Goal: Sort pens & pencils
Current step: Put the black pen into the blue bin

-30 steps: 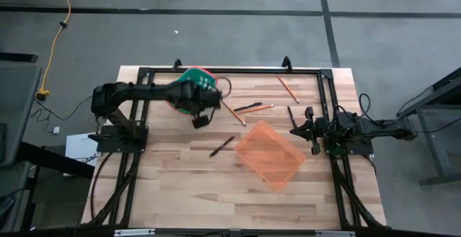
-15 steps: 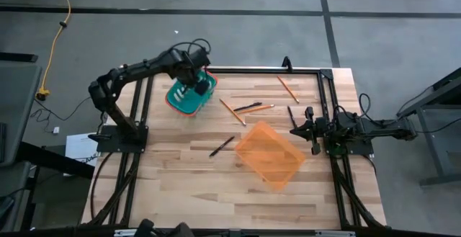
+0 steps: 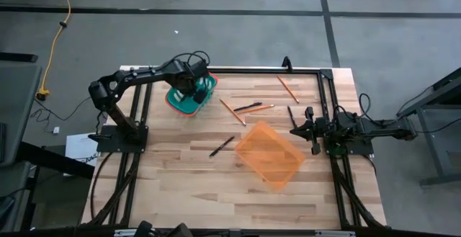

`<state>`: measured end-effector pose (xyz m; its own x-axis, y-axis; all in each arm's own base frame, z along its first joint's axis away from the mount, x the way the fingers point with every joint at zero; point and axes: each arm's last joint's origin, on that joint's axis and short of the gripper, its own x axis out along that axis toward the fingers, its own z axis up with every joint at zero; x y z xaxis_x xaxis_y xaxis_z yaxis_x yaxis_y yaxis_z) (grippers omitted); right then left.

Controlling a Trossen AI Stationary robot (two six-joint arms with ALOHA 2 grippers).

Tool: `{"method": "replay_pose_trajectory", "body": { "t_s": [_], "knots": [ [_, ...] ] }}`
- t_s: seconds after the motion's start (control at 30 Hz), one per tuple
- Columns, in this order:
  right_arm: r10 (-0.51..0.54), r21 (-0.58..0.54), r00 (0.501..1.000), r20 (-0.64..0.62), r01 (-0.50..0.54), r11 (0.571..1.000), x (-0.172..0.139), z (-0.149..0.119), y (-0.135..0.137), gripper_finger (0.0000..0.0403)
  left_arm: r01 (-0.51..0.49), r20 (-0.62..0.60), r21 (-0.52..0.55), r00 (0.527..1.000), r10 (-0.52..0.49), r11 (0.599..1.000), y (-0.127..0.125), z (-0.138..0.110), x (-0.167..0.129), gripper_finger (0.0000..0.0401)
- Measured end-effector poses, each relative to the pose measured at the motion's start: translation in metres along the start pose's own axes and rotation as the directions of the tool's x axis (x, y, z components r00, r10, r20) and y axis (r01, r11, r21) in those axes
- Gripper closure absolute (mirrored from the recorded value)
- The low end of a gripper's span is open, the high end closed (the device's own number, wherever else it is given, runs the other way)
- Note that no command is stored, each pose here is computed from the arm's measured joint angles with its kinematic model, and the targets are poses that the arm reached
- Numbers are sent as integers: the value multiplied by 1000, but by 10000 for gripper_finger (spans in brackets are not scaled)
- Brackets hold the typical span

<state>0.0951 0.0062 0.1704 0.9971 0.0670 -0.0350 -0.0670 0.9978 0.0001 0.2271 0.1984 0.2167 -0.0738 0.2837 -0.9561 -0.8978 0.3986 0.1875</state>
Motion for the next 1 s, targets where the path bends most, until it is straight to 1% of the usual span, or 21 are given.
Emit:
{"method": "replay_pose_trajectory", "body": {
  "t_s": [0.2,0.37,0.63,0.8,0.9,1.0],
  "knots": [
    [0,0,1000,0,0,1000,0,0,0,402,9,34,-17,999,-8,1000,-2,-4,15,382],
    [0,0,1000,0,0,1000,0,0,0,402,7,48,-21,999,-6,1000,-3,-6,21,382],
    [0,0,1000,0,0,1000,0,0,0,402,-16,8,-5,1000,16,1000,-10,-5,43,382],
    [0,0,1000,0,0,1000,0,0,0,402,1,20,7,1000,-1,1000,-11,-2,44,381],
    [0,0,1000,-1,0,1000,0,0,0,402,-3,4,12,1000,3,1000,-11,-4,43,371],
    [0,0,1000,-2,0,1000,0,0,0,402,-8,-10,23,1000,9,1000,-10,-5,43,349]
  ]
}}
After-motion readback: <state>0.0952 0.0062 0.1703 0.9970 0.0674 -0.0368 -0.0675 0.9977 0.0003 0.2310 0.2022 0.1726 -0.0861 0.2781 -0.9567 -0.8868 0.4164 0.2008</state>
